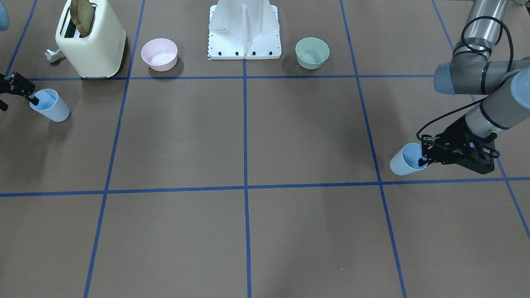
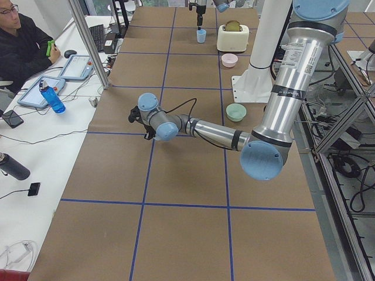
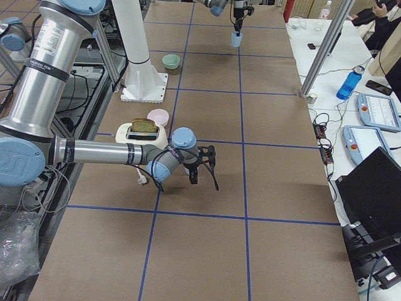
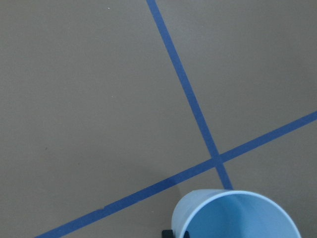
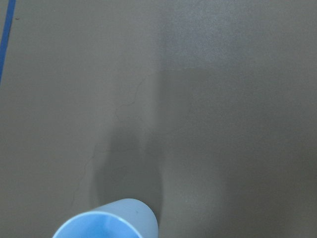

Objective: Stack blue cups with both arms
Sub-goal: 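Lift the cup with the left gripper while the right gripper reaches its cup, then carry the cup toward table center while the right gripper grasps and lifts its cup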

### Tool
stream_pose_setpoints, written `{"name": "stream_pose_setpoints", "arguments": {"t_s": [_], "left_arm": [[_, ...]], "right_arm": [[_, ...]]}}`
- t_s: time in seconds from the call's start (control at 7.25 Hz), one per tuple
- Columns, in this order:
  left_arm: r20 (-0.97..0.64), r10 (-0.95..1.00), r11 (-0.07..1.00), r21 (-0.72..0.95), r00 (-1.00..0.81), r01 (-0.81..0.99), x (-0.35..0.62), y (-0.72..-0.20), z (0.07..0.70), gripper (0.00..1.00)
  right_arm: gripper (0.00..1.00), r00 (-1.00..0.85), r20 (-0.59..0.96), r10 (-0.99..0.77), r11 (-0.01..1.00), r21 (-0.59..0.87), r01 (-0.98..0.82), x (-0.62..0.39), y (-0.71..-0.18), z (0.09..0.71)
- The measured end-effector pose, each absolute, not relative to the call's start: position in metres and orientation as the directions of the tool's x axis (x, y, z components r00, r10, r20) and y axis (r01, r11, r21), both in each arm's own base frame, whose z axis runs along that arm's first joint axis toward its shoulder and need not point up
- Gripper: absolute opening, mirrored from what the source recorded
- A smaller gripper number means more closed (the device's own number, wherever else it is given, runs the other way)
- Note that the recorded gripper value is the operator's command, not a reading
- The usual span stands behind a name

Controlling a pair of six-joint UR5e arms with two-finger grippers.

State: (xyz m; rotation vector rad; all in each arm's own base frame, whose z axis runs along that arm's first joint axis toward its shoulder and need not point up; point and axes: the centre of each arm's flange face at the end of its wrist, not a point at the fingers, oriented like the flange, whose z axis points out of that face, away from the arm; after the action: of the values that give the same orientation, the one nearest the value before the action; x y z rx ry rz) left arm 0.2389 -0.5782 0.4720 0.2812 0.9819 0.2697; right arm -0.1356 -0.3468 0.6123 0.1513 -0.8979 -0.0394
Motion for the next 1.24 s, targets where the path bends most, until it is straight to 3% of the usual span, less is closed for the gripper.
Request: {"name": "stream_pose_setpoints", "arguments": {"t_s": [0.41, 0.69, 0.97, 1.1, 1.24], "left_arm": [[-0.813, 0.275, 0.953, 0.302, 0.513, -0.033, 0.247, -0.589, 0.432, 0.0], [-0.834, 0.246, 0.962, 0.274, 0.494, -0.016, 0.26, -0.592, 0.412, 0.0], [-0.847, 0.223, 0.968, 0.249, 0.483, -0.009, 0.273, -0.594, 0.394, 0.0], [-0.849, 0.211, 0.972, 0.236, 0.485, -0.01, 0.277, -0.595, 0.381, 0.0], [-0.849, 0.201, 0.974, 0.224, 0.489, -0.012, 0.279, -0.595, 0.367, 0.0]], "right_arm": [[0.98, 0.626, 0.773, -0.104, 0.989, 0.15, -0.021, -0.14, -0.345, 0.612], [0.89, 0.63, 0.769, -0.11, 0.988, 0.153, -0.014, -0.143, -0.344, 0.613], [0.69, 0.634, 0.765, -0.114, 0.988, 0.153, -0.007, -0.146, -0.342, 0.614], [0.53, 0.634, 0.764, -0.115, 0.988, 0.152, -0.004, -0.147, -0.341, 0.615], [0.29, 0.635, 0.764, -0.116, 0.988, 0.151, -0.001, -0.148, -0.34, 0.616]]}}
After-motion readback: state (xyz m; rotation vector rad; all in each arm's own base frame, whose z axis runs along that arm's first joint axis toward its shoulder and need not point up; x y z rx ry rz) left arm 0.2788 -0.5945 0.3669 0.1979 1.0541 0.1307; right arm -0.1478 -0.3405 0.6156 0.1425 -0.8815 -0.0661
